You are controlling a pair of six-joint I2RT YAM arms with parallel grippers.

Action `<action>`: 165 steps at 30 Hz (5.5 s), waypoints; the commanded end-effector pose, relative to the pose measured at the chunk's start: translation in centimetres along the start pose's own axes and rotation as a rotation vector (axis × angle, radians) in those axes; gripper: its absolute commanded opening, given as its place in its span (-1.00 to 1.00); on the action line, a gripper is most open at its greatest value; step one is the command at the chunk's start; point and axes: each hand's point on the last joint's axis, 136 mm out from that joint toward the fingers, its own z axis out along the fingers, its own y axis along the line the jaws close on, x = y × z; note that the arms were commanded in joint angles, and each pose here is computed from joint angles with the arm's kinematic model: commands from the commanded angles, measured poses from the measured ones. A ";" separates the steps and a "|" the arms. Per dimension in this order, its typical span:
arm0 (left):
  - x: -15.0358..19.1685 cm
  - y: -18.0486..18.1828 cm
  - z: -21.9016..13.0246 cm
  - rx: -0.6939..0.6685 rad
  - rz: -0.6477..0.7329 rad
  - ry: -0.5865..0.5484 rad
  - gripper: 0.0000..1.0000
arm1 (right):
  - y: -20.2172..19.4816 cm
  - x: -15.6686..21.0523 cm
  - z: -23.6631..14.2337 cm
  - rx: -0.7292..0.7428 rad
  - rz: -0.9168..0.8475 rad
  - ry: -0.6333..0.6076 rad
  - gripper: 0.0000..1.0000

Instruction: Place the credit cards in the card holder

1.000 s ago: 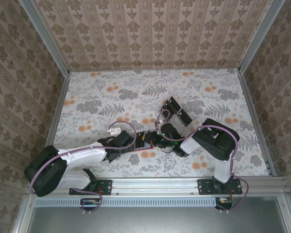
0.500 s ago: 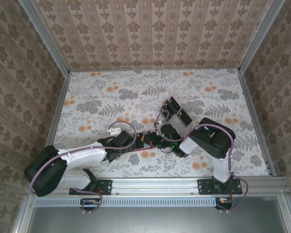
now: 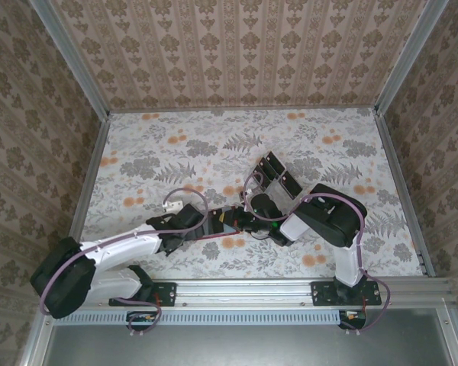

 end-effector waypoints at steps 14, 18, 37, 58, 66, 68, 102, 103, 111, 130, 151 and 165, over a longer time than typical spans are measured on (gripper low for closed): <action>1.6 2.4 1.4 -0.103 -0.018 0.093 0.99 | -4.5 1.8 0.2 0.235 0.033 0.086 -0.87; 1.8 1.9 1.8 -0.094 -0.013 0.102 1.00 | -4.7 1.8 0.1 0.278 0.024 0.105 -0.88; 2.2 1.8 2.0 -0.079 -0.012 0.102 0.99 | -3.4 0.9 -0.9 0.385 -0.067 0.125 -0.28; 2.6 1.6 2.6 -0.065 -0.009 0.108 1.00 | -2.8 1.0 0.2 0.360 -0.062 0.159 -0.84; 2.7 1.3 2.8 -0.059 -0.009 0.112 0.99 | -2.2 1.5 0.9 0.351 -0.071 0.180 -0.85; 2.6 1.2 2.9 -0.057 -0.009 0.111 1.00 | -2.0 1.6 1.0 0.348 -0.073 0.184 -0.86; -0.7 2.7 -0.1 -0.032 -0.076 0.015 1.00 | 3.0 0.1 -0.6 0.358 -0.221 0.180 -0.26; -0.8 3.0 -0.2 -0.031 -0.084 0.012 1.00 | 3.1 0.0 -0.6 0.362 -0.229 0.180 -0.27; 0.0 3.6 0.6 -0.041 -0.092 0.047 0.99 | 2.0 -0.1 0.6 0.386 -0.229 0.192 -0.37; 1.5 2.5 2.7 -0.024 -0.078 0.108 0.99 | 1.3 0.6 2.6 0.374 -0.206 0.220 -0.65; -0.5 1.6 0.7 0.014 -0.075 0.060 0.99 | 5.9 -0.4 -0.3 0.314 -0.264 0.178 -0.40; -3.3 1.2 -2.3 0.116 -0.165 -0.030 1.00 | 1.2 -3.4 -6.2 0.859 -0.645 0.156 0.04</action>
